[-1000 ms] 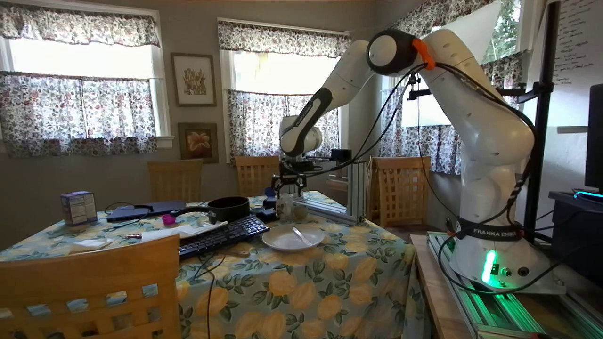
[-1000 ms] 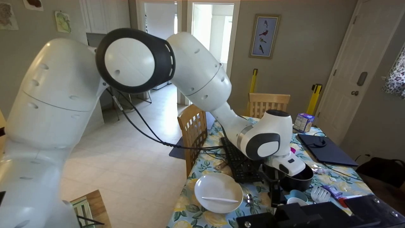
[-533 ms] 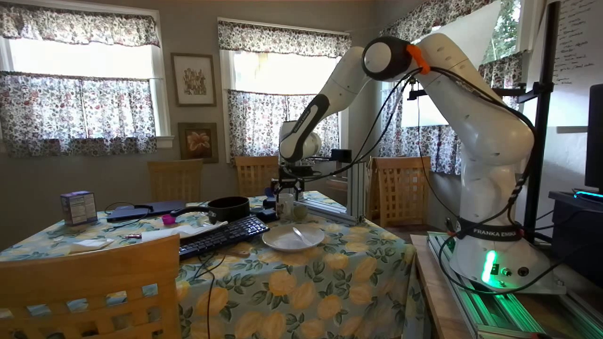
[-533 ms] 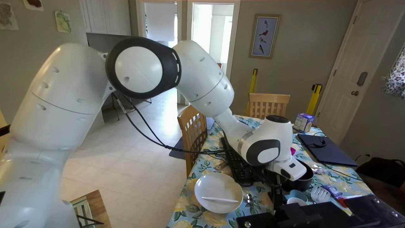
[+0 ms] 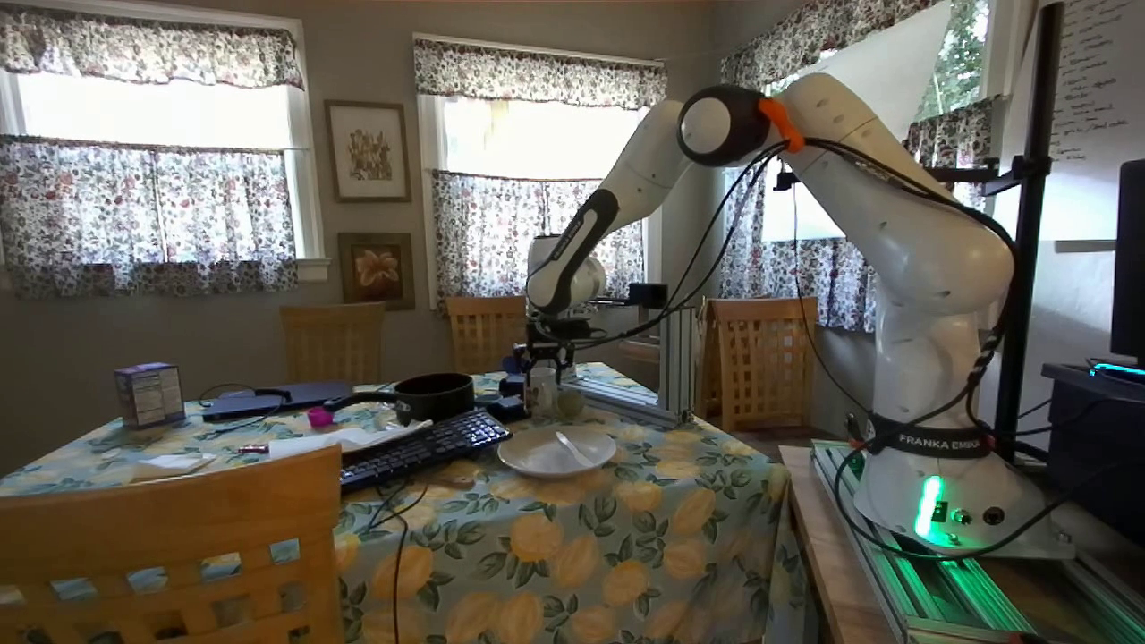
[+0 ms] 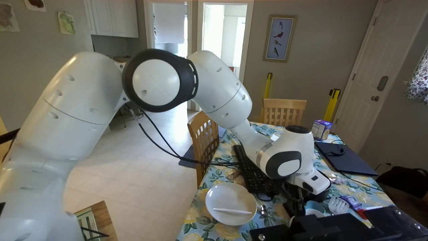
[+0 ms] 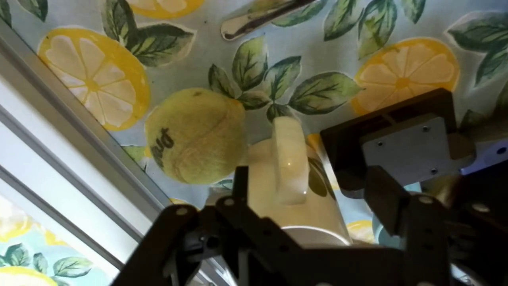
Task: Move the mug forward slightly
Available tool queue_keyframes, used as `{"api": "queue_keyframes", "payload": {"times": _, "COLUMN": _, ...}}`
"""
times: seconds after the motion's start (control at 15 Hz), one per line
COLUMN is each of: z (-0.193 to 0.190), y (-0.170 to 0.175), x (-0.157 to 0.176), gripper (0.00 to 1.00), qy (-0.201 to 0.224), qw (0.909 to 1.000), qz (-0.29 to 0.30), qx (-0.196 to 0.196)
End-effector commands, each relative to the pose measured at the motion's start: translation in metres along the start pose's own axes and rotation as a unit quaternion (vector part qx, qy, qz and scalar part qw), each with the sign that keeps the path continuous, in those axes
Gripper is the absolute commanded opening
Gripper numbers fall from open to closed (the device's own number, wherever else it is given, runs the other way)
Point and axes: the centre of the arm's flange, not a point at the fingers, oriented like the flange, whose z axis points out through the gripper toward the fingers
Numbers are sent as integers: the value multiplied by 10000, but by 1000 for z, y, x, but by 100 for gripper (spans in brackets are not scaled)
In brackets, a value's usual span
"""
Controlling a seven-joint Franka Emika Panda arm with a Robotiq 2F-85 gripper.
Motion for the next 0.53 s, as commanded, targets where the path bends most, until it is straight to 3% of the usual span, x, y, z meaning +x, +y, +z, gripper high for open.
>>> {"api": "queue_keyframes", "payload": {"times": 0.0, "z": 10, "y": -5, "x": 15, "gripper": 71, "qy": 34, "qw": 9999, "qz": 55, "qx": 84}}
{"api": "queue_keyframes", "payload": {"times": 0.13, "z": 12, "y": -5, "x": 17, "gripper": 67, "qy": 1, "qw": 9999, "qz": 72, "qx": 86}}
{"api": "queue_keyframes", "payload": {"times": 0.33, "z": 14, "y": -6, "x": 19, "gripper": 53, "qy": 6, "qw": 9999, "qz": 80, "qx": 60}}
{"api": "queue_keyframes", "payload": {"times": 0.47, "z": 15, "y": -5, "x": 20, "gripper": 51, "qy": -8, "qw": 10000, "qz": 91, "qx": 40}}
